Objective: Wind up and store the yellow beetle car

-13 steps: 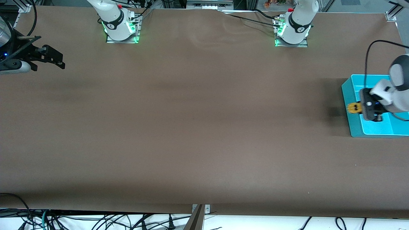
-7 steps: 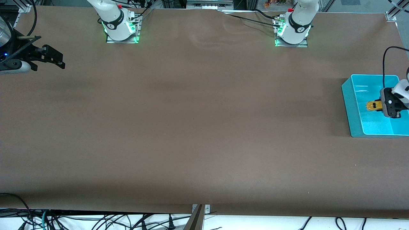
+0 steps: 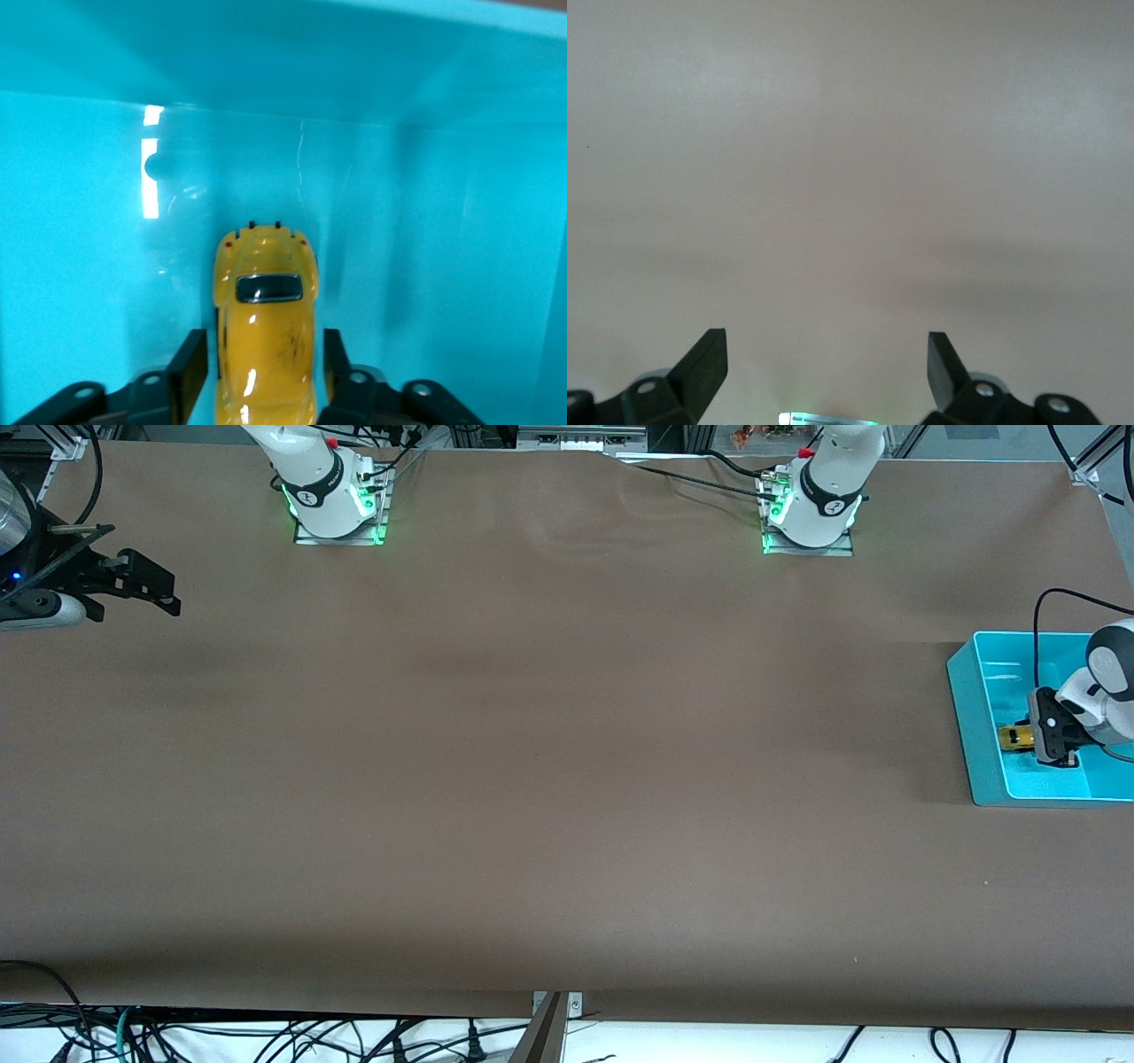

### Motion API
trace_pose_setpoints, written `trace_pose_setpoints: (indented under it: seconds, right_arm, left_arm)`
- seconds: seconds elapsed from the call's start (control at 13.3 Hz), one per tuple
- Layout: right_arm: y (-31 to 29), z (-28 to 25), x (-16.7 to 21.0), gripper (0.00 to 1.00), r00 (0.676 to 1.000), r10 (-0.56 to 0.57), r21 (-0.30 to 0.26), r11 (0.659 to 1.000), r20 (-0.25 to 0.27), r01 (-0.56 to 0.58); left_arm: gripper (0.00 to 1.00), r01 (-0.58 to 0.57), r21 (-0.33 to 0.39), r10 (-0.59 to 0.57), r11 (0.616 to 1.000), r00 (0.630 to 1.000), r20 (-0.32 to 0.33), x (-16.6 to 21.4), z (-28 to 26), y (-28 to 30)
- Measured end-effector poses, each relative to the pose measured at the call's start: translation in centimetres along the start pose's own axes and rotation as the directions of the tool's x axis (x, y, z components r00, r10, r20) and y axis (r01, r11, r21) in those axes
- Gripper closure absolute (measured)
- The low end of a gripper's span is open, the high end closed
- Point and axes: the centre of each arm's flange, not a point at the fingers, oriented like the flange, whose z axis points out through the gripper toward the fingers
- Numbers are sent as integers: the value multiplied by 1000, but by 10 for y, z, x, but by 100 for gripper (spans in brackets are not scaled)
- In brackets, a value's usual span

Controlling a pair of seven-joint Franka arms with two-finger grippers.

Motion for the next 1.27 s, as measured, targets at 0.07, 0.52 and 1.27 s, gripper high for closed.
trace_pose_setpoints:
  seconds: [0.07, 0.52, 1.27]
  right_arm:
    - [0, 0, 0, 0, 1000, 0, 0, 1000, 0, 0]
    - [0, 0, 0, 0, 1000, 0, 0, 1000, 0, 0]
    - [0, 0, 0, 0, 1000, 0, 0, 1000, 1, 0]
  left_arm:
    - [27, 0, 5, 0, 1000, 1000, 3, -2, -9, -2]
    - [0, 50, 28, -49, 998, 998, -44, 20, -142, -10]
    - [0, 506, -79, -511, 859, 856, -79, 180, -292, -43]
